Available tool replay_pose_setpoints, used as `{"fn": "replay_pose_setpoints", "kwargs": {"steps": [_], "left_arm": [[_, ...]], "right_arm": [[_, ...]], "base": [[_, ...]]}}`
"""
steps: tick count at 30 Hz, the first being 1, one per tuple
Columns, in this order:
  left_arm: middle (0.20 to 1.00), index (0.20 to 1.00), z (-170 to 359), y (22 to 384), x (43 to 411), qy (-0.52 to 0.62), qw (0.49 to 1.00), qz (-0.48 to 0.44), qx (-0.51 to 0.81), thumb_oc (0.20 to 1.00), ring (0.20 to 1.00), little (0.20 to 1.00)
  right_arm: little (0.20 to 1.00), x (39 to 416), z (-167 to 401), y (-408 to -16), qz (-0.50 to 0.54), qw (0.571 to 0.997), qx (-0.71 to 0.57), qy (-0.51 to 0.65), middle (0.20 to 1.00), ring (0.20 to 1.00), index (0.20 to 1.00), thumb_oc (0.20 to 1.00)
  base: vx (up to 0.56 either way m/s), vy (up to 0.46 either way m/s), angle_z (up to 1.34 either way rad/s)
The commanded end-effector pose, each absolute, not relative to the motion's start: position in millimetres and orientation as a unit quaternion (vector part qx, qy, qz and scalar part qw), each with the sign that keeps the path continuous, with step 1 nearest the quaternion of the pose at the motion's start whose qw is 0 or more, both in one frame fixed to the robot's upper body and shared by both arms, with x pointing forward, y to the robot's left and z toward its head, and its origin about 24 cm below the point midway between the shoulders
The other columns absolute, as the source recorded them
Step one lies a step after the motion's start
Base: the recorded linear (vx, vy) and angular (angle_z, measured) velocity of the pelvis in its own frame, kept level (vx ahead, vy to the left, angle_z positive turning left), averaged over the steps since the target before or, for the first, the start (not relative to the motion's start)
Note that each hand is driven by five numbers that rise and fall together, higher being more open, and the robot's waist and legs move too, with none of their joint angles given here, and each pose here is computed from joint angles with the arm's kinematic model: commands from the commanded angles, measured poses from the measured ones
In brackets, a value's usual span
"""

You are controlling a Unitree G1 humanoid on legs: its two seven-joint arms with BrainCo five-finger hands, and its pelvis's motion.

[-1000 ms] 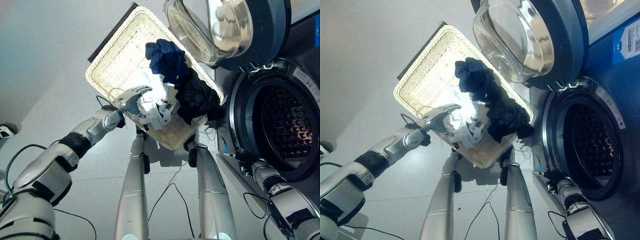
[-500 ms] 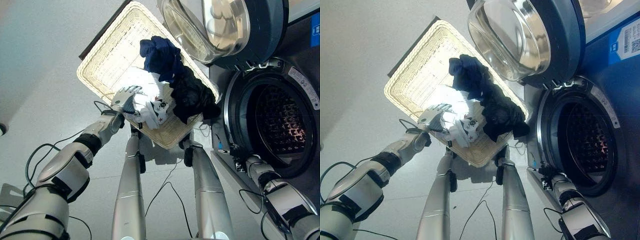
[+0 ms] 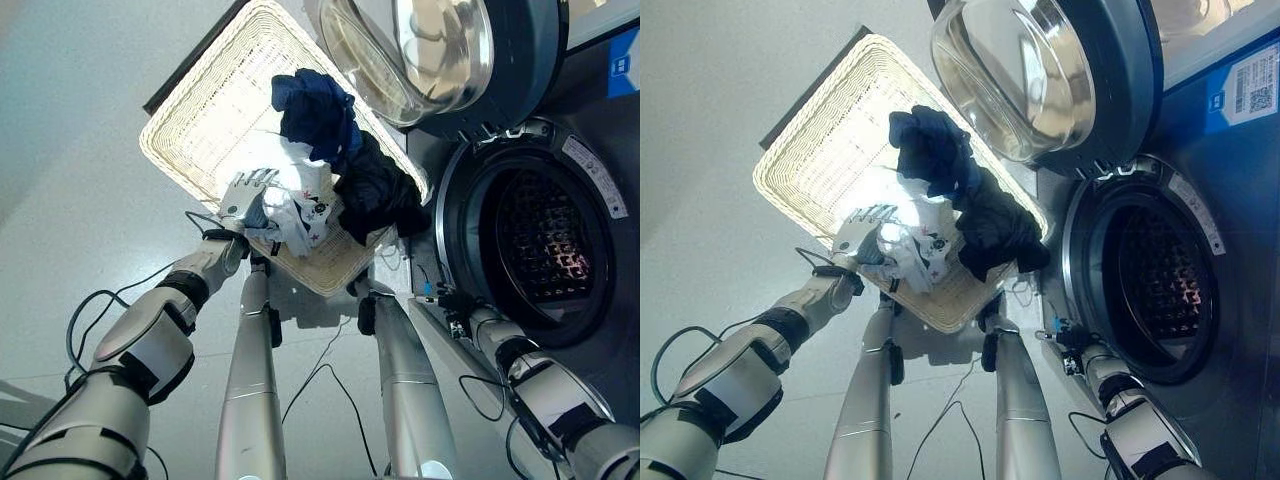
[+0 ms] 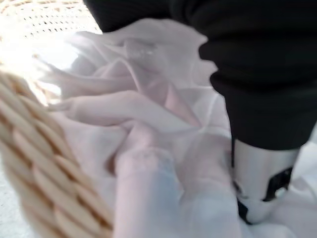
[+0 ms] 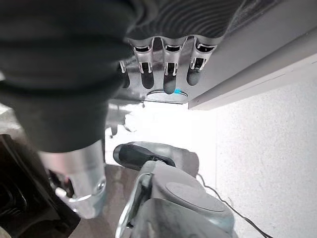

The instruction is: Put the clothes into the washing machine.

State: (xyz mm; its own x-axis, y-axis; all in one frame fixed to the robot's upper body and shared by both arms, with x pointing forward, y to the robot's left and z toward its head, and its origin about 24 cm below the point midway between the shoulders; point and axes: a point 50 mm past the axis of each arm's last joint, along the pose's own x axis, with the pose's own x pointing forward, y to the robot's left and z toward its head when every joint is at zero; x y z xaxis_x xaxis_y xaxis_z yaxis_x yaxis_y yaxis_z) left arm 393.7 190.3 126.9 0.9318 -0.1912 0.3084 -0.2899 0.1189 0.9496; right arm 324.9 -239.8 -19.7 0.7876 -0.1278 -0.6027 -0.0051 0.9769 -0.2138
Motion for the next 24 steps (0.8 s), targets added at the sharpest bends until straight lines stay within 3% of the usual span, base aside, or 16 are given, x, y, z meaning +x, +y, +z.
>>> {"fn": "replay_pose_setpoints", "kwargs": {"steps": [1,19,20,21,22,24], "left_arm": [[1.000,1.000,142,176,401,-0.210,0.722,0.040,0.658,1.000,1.000,1.000],[1.000,1.000,136,179,403,-0.192,0.662,0.053,0.723,1.000,1.000,1.000],[0.802,0.802,135,180,403,-0.187,0.655,0.049,0.731,0.802,0.802,0.802],[0.448,0.448,134,181,403,-0.181,0.649,0.047,0.737,0.448,0.448,0.448],[0.200,0.200,133,181,404,-0.171,0.645,0.041,0.743,0.200,0.200,0.200],[0.200,0.200,131,180,405,-0.159,0.642,0.034,0.749,0.200,0.200,0.200]], "right_arm": [[1.000,321,-21,-249,-0.048,0.935,-0.111,0.332,1.000,1.000,1.000,1.000],[1.000,328,-17,-239,-0.040,0.937,-0.117,0.326,1.000,1.000,1.000,1.000],[1.000,328,-17,-238,-0.040,0.937,-0.116,0.326,1.000,1.000,1.000,1.000],[1.000,328,-17,-237,-0.040,0.937,-0.116,0.326,1.000,1.000,1.000,1.000],[1.000,329,-17,-236,-0.039,0.938,-0.116,0.325,1.000,1.000,1.000,1.000],[1.000,330,-15,-236,-0.038,0.938,-0.117,0.324,1.000,1.000,1.000,1.000]], "base": [[0.00,0.000,0.00],[0.00,0.000,-0.01],[0.00,0.000,0.00],[0.00,0.000,0.00],[0.00,0.000,0.00],[0.00,0.000,0.00]]}}
